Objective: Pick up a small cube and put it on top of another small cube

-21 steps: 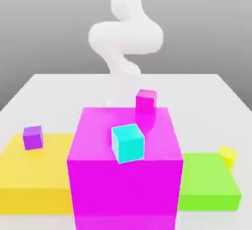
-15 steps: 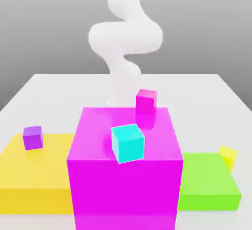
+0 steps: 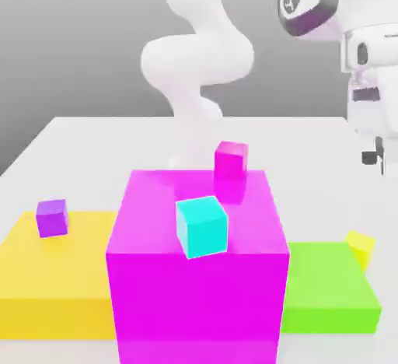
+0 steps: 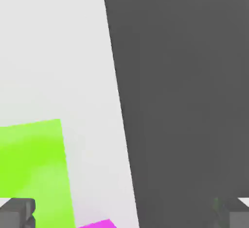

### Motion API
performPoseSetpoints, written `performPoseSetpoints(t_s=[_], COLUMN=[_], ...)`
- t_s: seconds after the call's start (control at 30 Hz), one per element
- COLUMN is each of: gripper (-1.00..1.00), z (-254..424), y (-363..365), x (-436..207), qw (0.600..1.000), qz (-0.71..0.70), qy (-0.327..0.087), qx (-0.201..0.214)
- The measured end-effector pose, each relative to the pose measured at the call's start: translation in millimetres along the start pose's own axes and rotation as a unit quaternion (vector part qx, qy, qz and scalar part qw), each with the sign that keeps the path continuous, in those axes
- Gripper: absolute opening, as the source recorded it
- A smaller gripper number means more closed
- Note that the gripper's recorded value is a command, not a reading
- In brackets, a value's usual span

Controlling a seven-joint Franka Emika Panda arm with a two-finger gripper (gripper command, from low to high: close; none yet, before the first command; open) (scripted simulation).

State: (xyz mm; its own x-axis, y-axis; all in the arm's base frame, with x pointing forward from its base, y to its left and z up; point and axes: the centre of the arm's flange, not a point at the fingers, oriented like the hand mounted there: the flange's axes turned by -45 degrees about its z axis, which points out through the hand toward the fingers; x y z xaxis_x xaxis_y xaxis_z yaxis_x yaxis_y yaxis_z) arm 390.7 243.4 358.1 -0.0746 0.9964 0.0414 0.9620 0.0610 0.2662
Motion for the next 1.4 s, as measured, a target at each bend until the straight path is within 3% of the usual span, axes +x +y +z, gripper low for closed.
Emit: performPoseSetpoints(t_s=[0.17, 0.37, 0.57, 0.6, 0.83, 1.03, 1.4], gripper=[0.0, 0.0, 0.0, -1.0, -1.0, -1.0, -1.0], z=[59.7, 117.7, 177.0, 185.6, 186.8, 133.0, 28.2], y=[-61.4, -146.5, -171.2, -174.2, -174.8, -159.2, -72.1], x=[41.1, 69.9, 69.0, 67.9, 67.6, 69.0, -21.9], qw=[0.982, 0.916, 0.903, 0.903, 0.902, 0.903, 0.976], qz=[-0.182, -0.383, -0.408, -0.408, -0.409, -0.408, -0.174], qy=[0.007, 0.031, 0.038, 0.037, 0.037, 0.035, -0.057], qx=[0.056, 0.12, 0.13, 0.131, 0.132, 0.131, 0.116])
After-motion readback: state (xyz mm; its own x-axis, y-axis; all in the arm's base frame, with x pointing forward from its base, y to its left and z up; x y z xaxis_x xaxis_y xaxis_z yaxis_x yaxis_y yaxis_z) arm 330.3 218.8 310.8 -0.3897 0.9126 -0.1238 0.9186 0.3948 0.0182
